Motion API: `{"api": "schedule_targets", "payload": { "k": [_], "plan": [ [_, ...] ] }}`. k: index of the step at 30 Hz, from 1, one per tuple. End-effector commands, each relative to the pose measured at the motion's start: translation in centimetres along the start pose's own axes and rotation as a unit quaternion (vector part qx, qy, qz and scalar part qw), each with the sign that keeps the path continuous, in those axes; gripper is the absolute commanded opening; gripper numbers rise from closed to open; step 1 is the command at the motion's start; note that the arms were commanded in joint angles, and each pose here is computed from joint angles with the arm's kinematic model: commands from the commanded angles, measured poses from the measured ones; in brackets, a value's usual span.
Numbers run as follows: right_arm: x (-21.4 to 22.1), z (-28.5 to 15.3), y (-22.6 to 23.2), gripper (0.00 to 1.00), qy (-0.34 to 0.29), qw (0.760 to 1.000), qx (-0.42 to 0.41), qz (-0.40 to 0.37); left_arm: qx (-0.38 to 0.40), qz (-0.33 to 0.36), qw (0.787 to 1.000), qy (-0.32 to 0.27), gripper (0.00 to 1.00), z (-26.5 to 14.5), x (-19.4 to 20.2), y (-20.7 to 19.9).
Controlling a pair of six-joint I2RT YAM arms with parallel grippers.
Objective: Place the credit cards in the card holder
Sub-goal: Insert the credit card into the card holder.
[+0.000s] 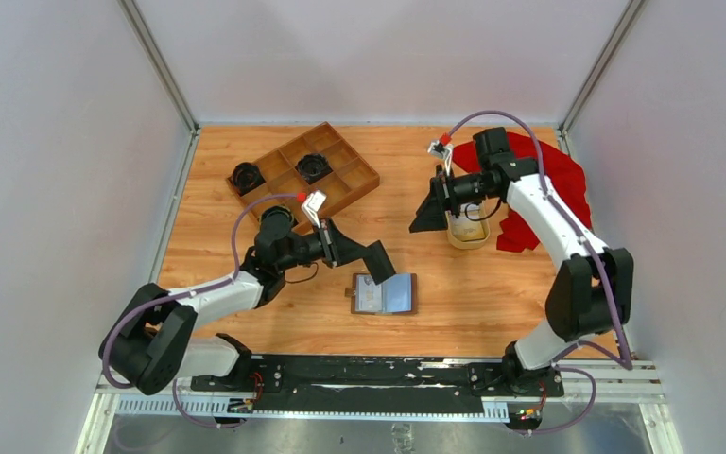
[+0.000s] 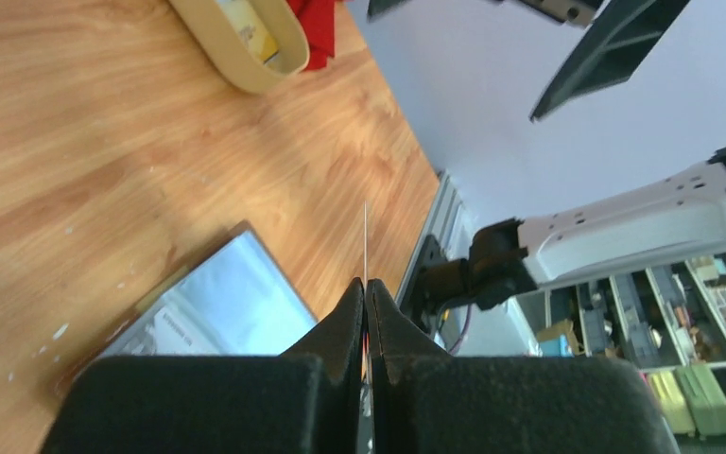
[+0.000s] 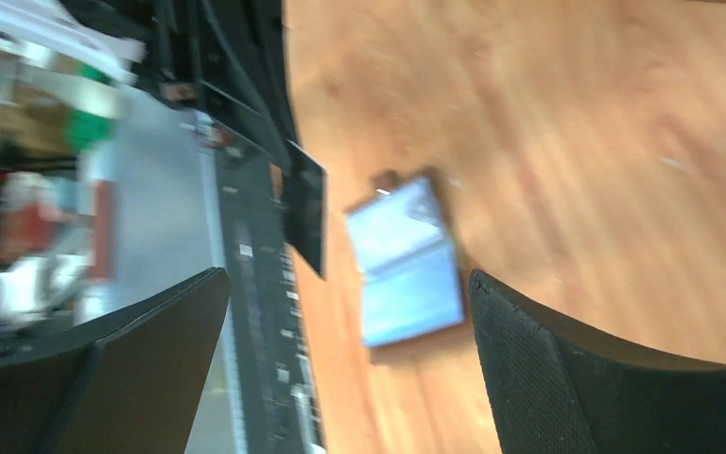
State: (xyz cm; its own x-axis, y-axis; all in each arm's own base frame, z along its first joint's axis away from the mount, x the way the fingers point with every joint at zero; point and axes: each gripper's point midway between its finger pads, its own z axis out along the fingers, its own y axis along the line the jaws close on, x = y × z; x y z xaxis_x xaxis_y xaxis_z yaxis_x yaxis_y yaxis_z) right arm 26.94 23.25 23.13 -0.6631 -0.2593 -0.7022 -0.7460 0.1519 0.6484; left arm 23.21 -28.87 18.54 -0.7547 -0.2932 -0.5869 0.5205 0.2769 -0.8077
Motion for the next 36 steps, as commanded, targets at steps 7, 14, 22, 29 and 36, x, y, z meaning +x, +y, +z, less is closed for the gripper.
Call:
{"api": "schedule_targets", "payload": {
  "k": [7,14,22,29,36],
  "plan": [
    [5.2,-1.5,-0.3,0.97,-0.018,0.982,0.091,-0.164,-0.004,-0.003,0.996,0.090,0.00,-1.3,4.8,3.2],
    [10.6,1.0,-3.0,0.71,0.078,0.972,0.101,-0.196,-0.028,-0.020,0.993,0.115,0.00,-1.0,6.4,5.6],
    [15.0,4.1,-4.7,0.47,0.211,0.956,0.077,-0.189,-0.058,-0.035,0.990,0.124,0.00,-0.6,7.0,8.0],
    [17.0,5.0,-6.3,0.40,0.271,0.943,0.091,-0.169,-0.075,-0.037,0.989,0.124,0.00,-0.5,7.0,9.0],
    [18.0,5.2,-7.1,0.38,0.303,0.935,0.099,-0.157,-0.092,-0.043,0.987,0.126,0.00,-0.4,7.2,10.0]
  ]
}}
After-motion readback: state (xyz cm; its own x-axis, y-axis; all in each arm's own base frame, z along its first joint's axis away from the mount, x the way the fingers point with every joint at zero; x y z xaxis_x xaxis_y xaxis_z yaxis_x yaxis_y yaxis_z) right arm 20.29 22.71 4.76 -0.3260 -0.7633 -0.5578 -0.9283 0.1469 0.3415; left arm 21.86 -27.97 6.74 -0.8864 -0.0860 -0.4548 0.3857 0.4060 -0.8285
